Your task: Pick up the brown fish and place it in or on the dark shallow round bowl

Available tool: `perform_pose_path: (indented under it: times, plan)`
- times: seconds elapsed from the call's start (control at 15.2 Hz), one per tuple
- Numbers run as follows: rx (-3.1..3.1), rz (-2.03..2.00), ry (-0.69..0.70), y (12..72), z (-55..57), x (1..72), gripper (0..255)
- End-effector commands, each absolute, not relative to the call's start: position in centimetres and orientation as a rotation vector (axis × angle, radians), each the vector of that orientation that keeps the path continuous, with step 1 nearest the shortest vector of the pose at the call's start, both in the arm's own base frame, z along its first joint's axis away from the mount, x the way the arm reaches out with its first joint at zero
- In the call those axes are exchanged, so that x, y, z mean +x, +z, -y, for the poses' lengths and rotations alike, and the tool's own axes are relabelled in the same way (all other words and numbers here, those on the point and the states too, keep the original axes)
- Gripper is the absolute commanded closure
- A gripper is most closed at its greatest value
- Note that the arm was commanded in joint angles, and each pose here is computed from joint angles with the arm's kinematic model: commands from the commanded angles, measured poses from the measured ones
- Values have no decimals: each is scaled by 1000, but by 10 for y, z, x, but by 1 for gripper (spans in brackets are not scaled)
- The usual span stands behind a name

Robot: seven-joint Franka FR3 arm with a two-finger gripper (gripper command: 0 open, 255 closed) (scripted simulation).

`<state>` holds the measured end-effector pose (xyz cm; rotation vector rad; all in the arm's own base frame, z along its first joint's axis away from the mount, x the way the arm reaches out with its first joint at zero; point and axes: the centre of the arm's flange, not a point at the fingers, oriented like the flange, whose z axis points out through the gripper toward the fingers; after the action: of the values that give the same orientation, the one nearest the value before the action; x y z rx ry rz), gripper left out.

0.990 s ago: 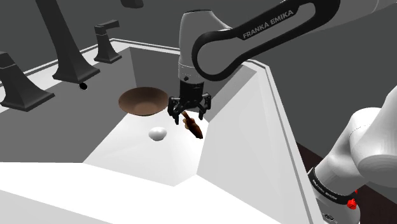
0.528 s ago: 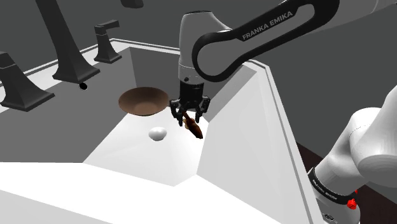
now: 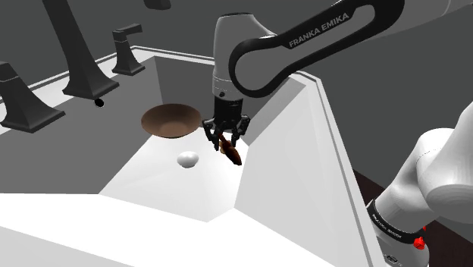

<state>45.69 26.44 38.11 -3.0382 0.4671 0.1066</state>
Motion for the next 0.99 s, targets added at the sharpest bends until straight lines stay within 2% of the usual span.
perform_pose_path:
  times: [0.0,0.92]
  plan:
    - [-3038,-467,107,381,-264,457,255]
    - [-3038,-467,107,455,-264,457,255]
